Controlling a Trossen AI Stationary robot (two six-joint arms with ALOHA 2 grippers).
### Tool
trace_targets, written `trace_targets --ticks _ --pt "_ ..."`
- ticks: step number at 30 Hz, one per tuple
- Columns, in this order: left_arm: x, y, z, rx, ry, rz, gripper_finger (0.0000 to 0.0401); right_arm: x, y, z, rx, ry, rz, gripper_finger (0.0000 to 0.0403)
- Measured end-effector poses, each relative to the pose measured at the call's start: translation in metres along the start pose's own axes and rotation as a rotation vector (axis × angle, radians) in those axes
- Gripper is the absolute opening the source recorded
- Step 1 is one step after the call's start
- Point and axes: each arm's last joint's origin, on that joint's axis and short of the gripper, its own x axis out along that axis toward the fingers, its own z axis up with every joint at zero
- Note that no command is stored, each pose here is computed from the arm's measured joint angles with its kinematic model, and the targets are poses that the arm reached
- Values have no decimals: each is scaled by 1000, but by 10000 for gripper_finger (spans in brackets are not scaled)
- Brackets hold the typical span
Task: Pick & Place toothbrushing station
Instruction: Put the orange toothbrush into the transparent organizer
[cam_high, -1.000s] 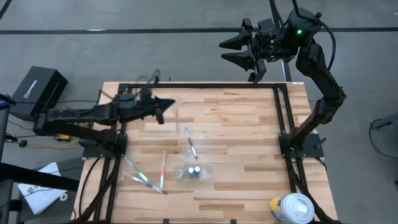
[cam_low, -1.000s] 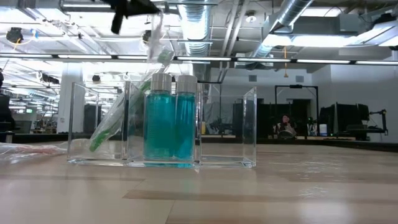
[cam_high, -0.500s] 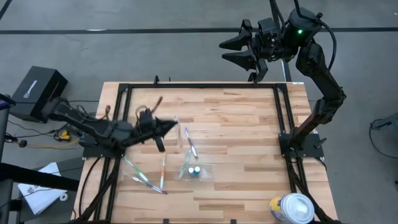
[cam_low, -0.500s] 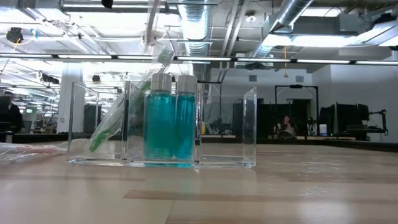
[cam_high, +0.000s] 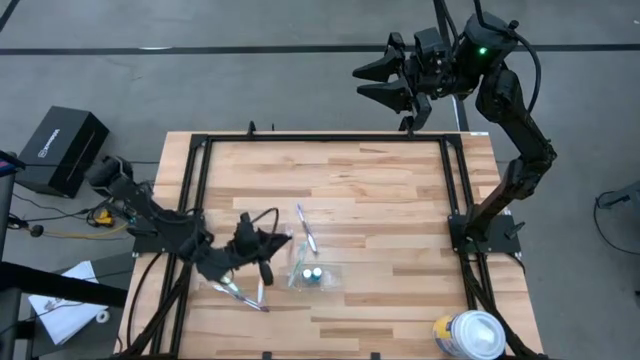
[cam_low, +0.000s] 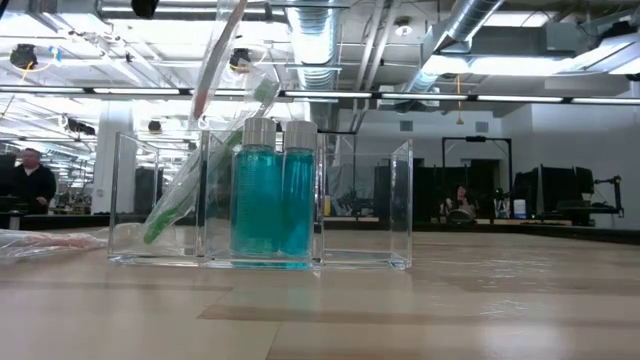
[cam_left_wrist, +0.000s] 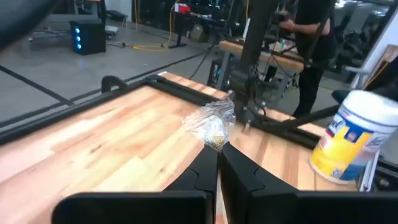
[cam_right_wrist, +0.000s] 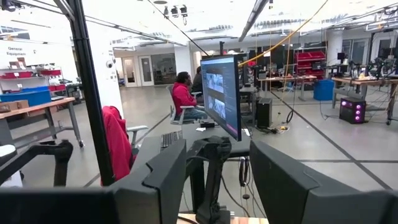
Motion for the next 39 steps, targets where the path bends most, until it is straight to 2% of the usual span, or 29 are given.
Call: trace_targets --ticks 12,28,33,39 --pt "-1 -22 -51 2 51 24 0 5 9 -1 -3 3 37 168" --pt "-9 -33 -81 -49 67 23 2 9 18 -3 -14 11 78 168" --pt "-8 -35 -87 -75 129 -30 19 9 18 -3 -13 11 78 168" --pt "-8 -35 -86 -101 145 -42 66 9 18 -3 -13 11 78 168"
